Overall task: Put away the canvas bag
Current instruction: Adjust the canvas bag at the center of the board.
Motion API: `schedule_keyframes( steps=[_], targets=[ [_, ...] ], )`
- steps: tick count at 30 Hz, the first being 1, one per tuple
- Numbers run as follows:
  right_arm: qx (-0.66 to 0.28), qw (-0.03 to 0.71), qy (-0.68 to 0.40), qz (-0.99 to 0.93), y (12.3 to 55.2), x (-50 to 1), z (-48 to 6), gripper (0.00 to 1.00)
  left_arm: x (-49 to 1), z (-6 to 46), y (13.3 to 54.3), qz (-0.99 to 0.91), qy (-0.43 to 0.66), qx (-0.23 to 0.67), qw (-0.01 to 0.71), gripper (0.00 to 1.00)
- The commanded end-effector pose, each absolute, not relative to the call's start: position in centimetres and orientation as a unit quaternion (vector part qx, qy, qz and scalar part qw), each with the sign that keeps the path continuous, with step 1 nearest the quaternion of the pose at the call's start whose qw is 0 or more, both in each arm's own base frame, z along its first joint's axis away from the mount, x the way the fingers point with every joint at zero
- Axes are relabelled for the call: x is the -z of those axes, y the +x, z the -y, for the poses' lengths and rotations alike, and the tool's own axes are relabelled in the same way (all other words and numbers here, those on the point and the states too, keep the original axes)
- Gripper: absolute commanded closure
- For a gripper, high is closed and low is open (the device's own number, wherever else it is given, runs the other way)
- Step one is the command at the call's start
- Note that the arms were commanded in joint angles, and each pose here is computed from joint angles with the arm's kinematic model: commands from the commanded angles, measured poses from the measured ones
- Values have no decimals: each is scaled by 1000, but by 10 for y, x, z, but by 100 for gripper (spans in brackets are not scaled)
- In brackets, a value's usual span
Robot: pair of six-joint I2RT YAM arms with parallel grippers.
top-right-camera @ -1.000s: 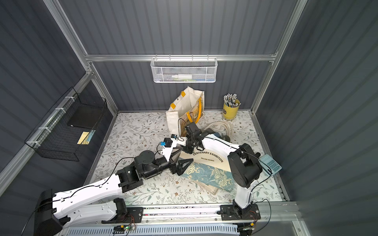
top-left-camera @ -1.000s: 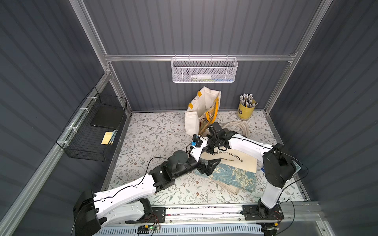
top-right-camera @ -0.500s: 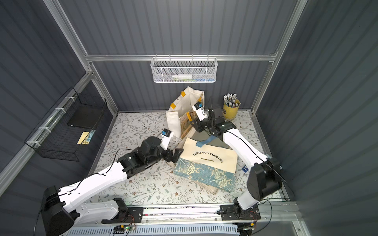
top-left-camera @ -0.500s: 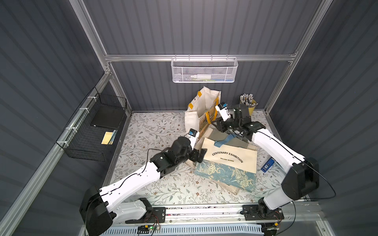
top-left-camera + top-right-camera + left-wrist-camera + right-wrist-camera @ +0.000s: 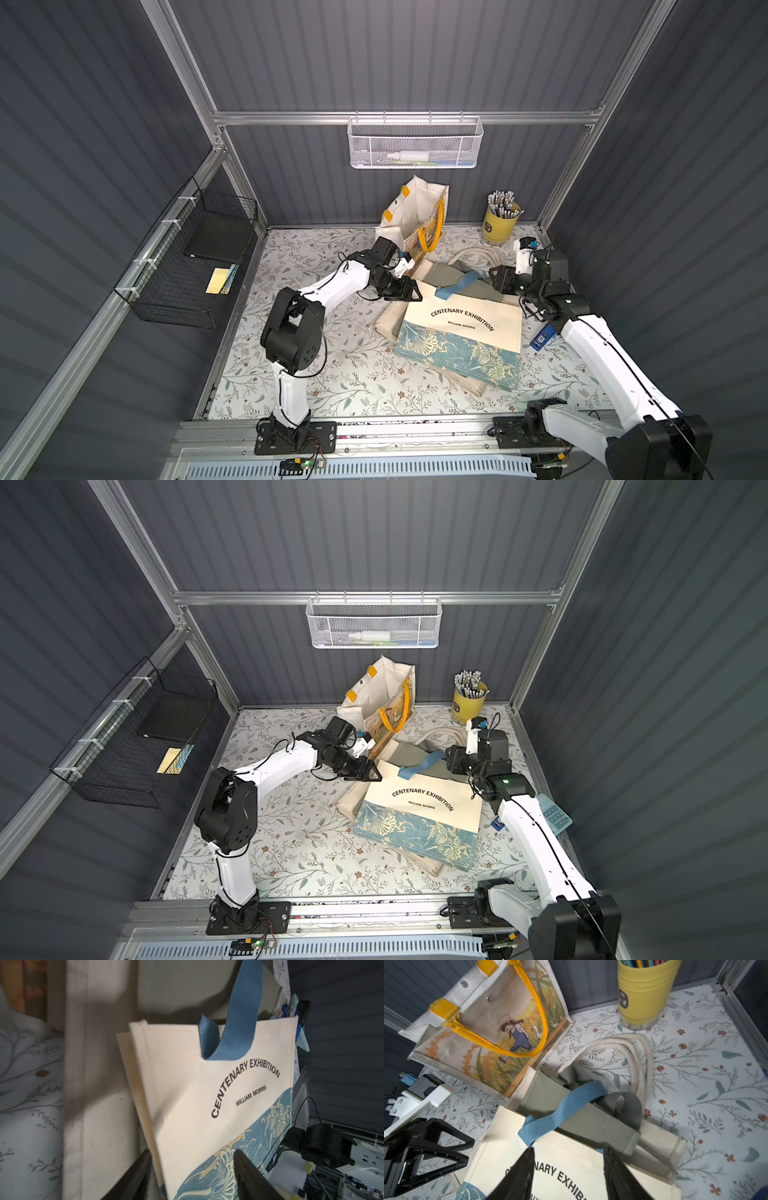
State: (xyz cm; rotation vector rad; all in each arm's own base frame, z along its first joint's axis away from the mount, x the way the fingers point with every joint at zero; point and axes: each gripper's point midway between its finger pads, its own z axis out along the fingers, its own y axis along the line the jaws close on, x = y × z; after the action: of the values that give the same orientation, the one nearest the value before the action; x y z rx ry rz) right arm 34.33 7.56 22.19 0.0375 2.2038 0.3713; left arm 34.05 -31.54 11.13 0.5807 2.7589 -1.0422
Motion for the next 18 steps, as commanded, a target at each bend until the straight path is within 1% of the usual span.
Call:
schedule_keyframes(
  steps=[1, 6, 9, 11, 14, 15, 18],
  targets=[
    [-134, 428, 31, -893, 338, -215, -66, 45, -112, 308, 323, -919, 199, 341, 30, 38],
    [-121, 420, 19, -899, 342, -208, -64, 45, -91, 306, 325, -929, 182, 322, 14, 39],
    [-120, 416, 13, -901, 344, -207, -64, 45, -88, 310, 324, -926, 185, 329, 12, 43],
    [-119, 417, 9, -901, 345, -207, -65, 45, -90, 314, 325, -923, 188, 336, 17, 48],
    [-115, 417, 7, -902, 345, -204, -64, 45, -88, 322, 325, -919, 191, 345, 4, 58],
    [-115, 417, 7, -902, 345, -203, -63, 45, -88, 326, 324, -917, 196, 347, 0, 63],
    [-114, 413, 7, -903, 344, -199, -63, 45, -87, 333, 323, -916, 208, 344, -6, 82]
  ],
)
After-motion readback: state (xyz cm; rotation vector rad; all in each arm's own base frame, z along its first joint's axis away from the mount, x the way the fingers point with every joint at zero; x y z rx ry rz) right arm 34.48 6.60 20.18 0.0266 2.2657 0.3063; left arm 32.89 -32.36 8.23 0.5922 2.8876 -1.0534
